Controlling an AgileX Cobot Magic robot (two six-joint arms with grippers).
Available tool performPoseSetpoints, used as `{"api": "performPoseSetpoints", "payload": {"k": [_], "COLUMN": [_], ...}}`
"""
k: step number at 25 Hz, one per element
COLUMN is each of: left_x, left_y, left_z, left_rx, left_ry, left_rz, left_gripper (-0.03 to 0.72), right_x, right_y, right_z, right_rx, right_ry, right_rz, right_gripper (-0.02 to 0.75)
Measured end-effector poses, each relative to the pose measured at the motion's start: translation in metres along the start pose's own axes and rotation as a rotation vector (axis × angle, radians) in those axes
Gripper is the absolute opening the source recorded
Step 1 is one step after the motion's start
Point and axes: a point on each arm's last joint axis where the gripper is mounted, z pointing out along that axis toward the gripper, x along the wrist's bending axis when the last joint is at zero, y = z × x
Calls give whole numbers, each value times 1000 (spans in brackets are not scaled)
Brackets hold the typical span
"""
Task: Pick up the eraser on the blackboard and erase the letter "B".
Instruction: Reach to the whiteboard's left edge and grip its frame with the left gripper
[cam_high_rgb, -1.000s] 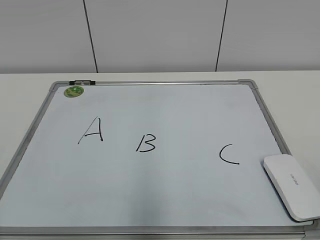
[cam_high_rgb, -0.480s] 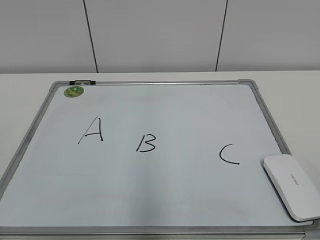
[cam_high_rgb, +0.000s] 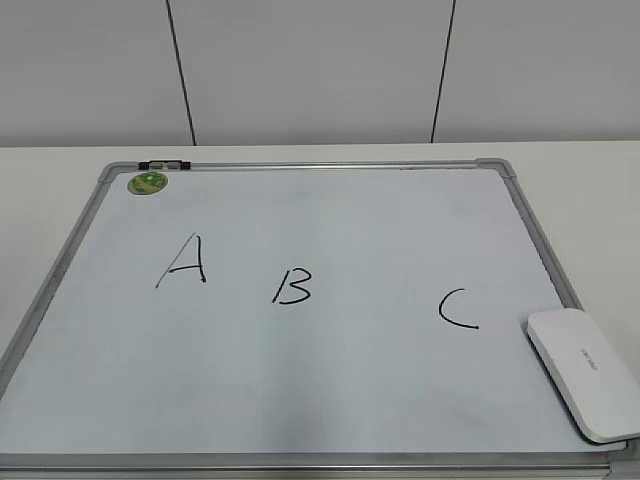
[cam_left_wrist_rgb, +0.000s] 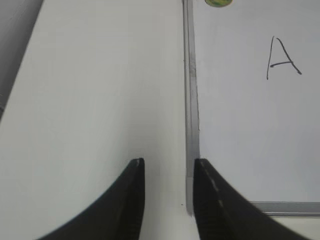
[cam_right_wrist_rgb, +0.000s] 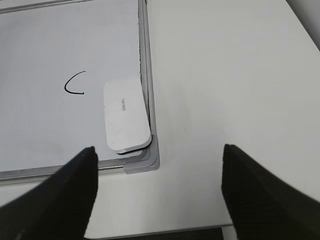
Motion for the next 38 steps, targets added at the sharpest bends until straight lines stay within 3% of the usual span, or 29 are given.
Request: {"api": "performPoseSetpoints", "payload": {"k": [17,25,38], "left_x": [-13,-18,-20], "left_y": [112,125,129], "left_z": [136,195,248], "left_rx": [366,527,637], "left_ry": [-28,-38,-22], "left_rz": [-29,-45,-28], "left_gripper": [242,242,242], "right_x": [0,0,0], "right_y": [0,0,0], "right_z": [0,0,0], "right_rx": [0,0,0], "right_ry": [0,0,0], "right_rz": [0,0,0], "right_gripper": [581,574,573]}}
